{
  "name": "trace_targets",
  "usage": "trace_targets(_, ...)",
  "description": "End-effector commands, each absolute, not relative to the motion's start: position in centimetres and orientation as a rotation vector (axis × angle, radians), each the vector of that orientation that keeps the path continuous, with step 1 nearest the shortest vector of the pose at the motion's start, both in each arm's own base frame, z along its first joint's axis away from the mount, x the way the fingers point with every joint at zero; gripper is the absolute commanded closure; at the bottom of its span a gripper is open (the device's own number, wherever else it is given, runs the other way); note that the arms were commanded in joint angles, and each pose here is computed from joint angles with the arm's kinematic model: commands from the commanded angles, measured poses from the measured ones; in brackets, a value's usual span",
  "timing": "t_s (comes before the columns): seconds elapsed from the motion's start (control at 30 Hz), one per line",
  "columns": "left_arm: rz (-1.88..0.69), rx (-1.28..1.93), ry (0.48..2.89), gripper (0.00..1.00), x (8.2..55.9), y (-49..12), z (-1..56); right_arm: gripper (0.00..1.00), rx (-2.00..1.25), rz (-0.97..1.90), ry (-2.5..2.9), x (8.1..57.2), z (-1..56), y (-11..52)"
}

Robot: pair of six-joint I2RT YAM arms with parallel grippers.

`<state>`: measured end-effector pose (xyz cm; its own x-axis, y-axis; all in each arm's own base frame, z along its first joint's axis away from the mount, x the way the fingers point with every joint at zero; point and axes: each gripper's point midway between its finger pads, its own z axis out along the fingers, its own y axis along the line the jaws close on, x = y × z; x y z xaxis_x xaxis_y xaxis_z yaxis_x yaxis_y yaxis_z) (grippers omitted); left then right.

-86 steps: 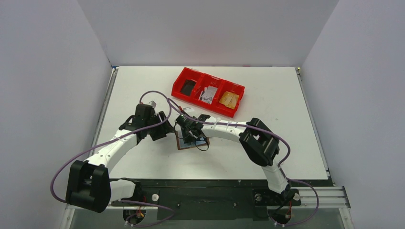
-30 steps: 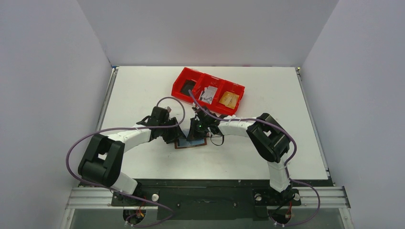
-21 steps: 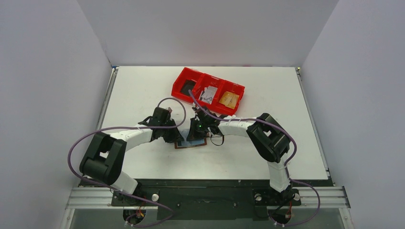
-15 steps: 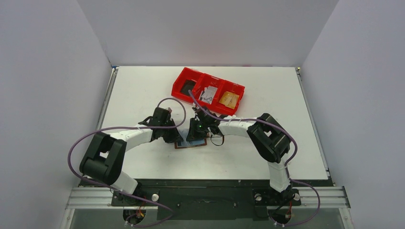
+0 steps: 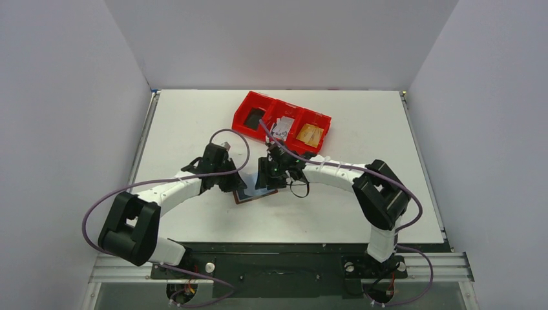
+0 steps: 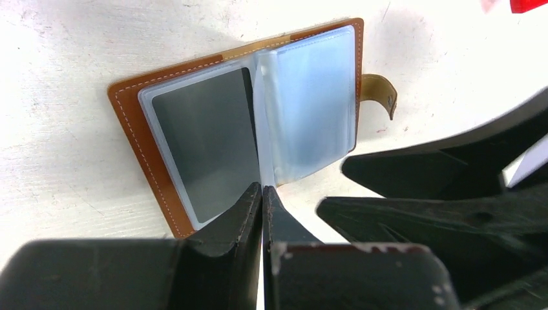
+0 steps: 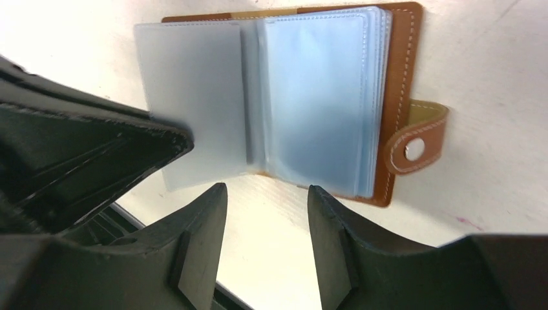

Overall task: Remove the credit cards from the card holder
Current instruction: Remove the credit card from the card holder.

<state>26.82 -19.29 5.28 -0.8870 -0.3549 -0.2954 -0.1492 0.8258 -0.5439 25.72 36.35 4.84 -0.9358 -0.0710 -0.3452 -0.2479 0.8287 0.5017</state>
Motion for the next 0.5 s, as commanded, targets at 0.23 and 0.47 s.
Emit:
trace_targets(0.23, -0.773, -0.319, 2.553, 1.0, 29.0, -21.3, 8.2, 0.54, -0.128, 0.683, 2.547, 27.6, 10.1, 32.7)
trace_targets(0.47, -0.802, -0.286, 2.549, 0.96, 30.1, -23.5, 8.6, 0.54, -0.11, 0.632, 2.533, 27.7, 10.4, 31.3)
